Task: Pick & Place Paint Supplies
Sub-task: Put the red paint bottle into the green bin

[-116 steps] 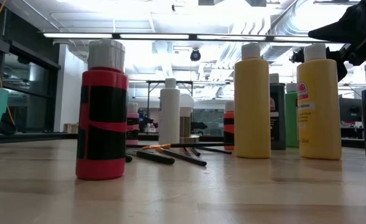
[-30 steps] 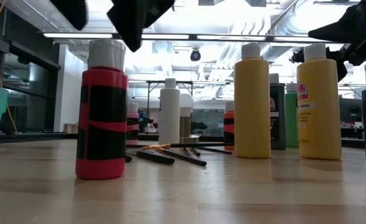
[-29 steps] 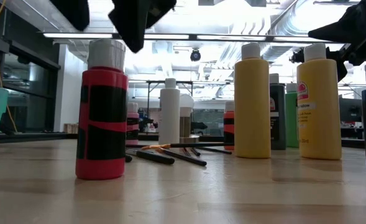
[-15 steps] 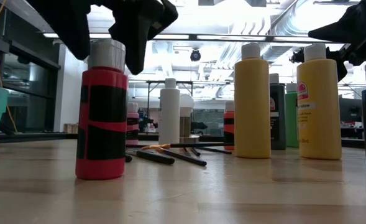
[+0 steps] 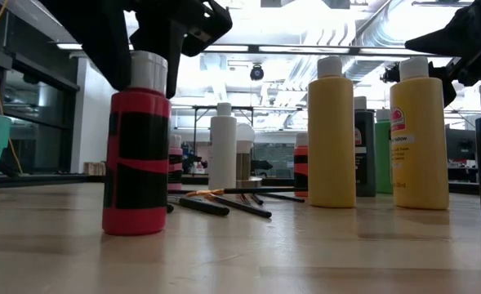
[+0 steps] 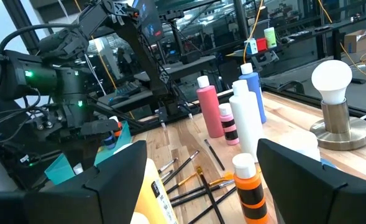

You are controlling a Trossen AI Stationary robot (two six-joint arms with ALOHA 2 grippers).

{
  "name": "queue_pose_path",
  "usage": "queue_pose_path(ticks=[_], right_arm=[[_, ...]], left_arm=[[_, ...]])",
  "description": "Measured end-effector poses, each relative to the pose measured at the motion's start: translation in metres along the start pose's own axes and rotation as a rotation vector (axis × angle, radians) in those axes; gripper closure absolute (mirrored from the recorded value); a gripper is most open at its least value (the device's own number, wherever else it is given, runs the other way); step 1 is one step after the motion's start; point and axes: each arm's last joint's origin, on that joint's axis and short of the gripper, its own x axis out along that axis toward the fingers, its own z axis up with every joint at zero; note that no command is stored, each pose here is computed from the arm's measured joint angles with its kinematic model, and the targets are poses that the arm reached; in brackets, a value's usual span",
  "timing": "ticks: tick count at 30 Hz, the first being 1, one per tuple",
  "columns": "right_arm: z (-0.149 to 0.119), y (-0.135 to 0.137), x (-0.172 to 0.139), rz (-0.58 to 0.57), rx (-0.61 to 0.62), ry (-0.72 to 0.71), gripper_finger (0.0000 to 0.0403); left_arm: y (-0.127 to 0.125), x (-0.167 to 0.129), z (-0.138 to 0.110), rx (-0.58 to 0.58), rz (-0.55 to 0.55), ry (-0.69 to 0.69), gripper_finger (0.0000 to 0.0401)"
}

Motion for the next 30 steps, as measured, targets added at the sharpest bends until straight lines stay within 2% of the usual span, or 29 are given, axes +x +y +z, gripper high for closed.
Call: queue_pose_path(ticks=[9,15,20,24,30], right_arm=[[0.000,0.000,0.000,0.000,0.000,0.000,0.0104],[0.000,0.000,0.000,0.000,0.000,0.001,0.0104],[0.000,0.000,0.000,0.000,0.000,0.001,0.0104],[0.000,0.000,0.000,0.000,0.000,0.001,0.0104],[0.000,0.000,0.000,0.000,0.000,0.001,0.0104]], left_arm=[[0.000,-0.010,0.000,-0.080,0.001,-0.019,0.0276],[0.000,-0.040,-0.001,-0.205,0.003,-0.071,0.0285],[-0.002,-0.078,-0.010,-0.309,0.027,-0.095,0.0285],[-0.011,-0.109,-0.022,-0.334,0.049,-0.097,0.0280],[-0.039,-0.137,-0.046,-0.342,0.068,0.007,0.0279]])
